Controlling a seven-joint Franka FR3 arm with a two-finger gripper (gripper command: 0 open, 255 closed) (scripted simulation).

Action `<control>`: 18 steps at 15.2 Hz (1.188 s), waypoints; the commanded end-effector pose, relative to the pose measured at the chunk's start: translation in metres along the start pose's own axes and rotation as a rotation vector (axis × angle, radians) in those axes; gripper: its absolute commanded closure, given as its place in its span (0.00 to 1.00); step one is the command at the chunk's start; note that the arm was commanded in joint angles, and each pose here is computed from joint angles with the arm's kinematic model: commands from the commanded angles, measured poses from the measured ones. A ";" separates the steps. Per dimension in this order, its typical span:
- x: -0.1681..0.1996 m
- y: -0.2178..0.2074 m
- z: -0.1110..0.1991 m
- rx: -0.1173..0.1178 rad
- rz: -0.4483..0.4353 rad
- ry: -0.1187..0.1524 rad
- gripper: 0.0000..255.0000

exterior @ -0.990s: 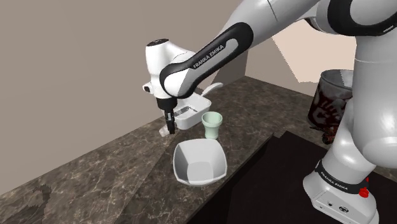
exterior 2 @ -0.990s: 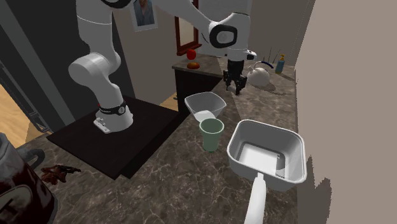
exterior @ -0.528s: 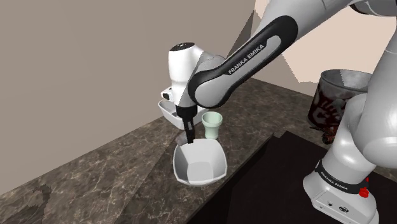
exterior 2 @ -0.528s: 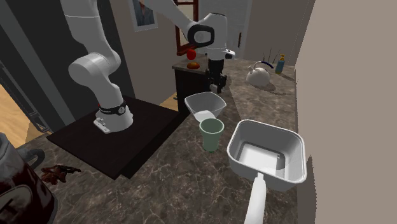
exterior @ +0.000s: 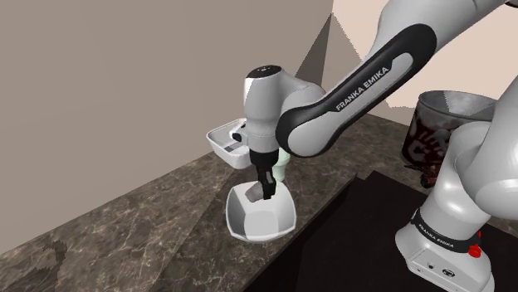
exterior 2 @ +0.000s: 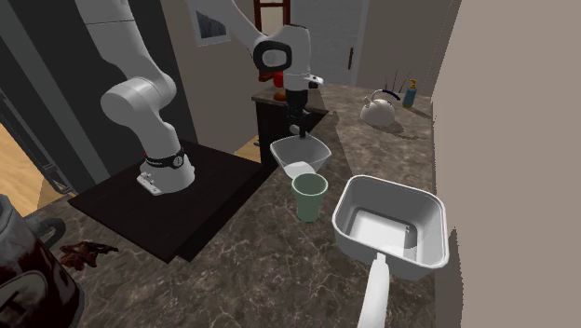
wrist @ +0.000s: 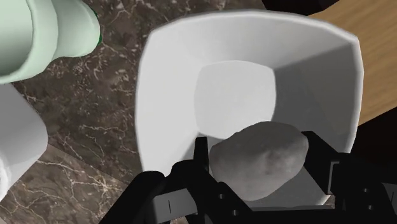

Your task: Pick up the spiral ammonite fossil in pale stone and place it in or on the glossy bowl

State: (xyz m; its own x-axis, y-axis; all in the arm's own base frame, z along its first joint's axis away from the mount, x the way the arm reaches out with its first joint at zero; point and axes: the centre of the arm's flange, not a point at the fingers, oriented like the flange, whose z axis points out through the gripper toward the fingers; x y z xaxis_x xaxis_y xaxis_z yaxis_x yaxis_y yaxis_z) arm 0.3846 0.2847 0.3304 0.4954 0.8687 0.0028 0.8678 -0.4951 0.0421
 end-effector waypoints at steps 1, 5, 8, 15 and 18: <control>0.000 -0.001 0.011 0.000 0.000 0.000 1.00; 0.000 -0.002 0.032 0.000 0.000 0.000 1.00; 0.000 -0.003 0.048 0.000 0.000 0.000 1.00; 0.000 -0.003 0.059 0.000 0.000 0.000 1.00; 0.000 -0.003 0.059 0.000 0.000 0.000 1.00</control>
State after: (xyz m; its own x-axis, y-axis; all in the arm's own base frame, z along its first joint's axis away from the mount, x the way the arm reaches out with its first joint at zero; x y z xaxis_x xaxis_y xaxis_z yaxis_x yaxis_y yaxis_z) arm 0.3838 0.2847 0.2713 0.4955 0.8686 0.0031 0.8678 -0.4952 0.0422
